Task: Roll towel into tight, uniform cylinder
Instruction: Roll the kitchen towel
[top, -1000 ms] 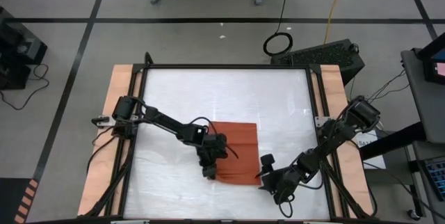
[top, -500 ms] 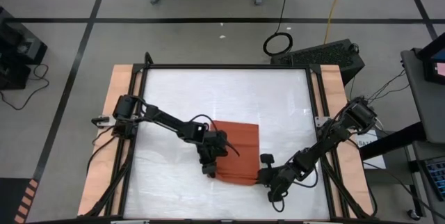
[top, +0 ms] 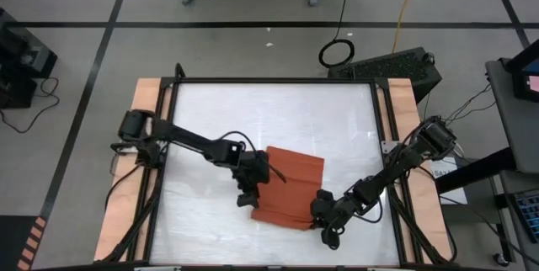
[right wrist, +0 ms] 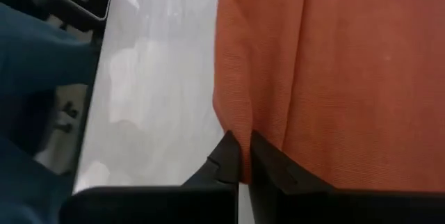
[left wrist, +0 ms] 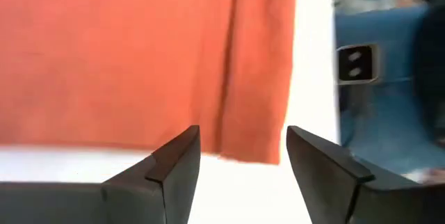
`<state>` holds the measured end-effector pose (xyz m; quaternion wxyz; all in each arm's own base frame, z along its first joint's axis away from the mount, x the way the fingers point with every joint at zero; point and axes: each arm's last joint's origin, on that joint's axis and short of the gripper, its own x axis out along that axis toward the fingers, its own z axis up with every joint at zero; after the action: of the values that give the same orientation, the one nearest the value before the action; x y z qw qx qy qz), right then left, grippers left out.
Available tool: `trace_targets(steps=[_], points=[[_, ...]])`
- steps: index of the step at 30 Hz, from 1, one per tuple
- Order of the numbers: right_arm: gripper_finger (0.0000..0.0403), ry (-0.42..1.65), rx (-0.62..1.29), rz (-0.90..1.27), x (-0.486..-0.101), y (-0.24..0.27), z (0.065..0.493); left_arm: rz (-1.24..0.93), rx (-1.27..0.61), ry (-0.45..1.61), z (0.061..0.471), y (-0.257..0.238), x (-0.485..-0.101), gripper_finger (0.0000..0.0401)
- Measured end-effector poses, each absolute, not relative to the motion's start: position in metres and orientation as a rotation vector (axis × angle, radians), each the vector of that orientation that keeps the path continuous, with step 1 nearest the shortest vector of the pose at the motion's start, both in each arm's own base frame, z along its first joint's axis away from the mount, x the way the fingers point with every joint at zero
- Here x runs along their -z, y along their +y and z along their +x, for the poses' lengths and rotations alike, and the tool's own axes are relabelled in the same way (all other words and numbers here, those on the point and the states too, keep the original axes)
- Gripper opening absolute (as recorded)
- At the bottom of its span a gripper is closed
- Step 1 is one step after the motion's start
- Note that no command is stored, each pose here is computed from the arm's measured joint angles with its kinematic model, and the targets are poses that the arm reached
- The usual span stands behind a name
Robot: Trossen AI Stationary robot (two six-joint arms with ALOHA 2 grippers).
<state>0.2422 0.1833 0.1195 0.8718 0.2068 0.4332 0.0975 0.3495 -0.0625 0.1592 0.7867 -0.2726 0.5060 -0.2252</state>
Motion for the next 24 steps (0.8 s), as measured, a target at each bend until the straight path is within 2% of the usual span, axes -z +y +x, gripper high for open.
trace_targets(steps=[5, 12, 17, 24], points=[[0.0003, 0.906, -0.186, 0.525, -0.127, 0.180, 0.243, -0.302, 0.418, 1.049, 0.330, -0.076, -0.188, 0.0219], [0.0002, 0.871, -0.127, 0.644, -0.145, 0.167, 0.247, 0.130, 0.371, 0.858, 0.305, -0.122, -0.223, 0.0219], [0.0002, 0.854, -0.076, 0.743, -0.154, 0.155, 0.251, 0.316, 0.387, 0.801, 0.294, -0.152, -0.223, 0.0219], [0.0002, 0.951, -0.010, 0.849, -0.151, 0.144, 0.251, 0.455, 0.392, 0.839, 0.296, -0.172, -0.196, 0.0219]])
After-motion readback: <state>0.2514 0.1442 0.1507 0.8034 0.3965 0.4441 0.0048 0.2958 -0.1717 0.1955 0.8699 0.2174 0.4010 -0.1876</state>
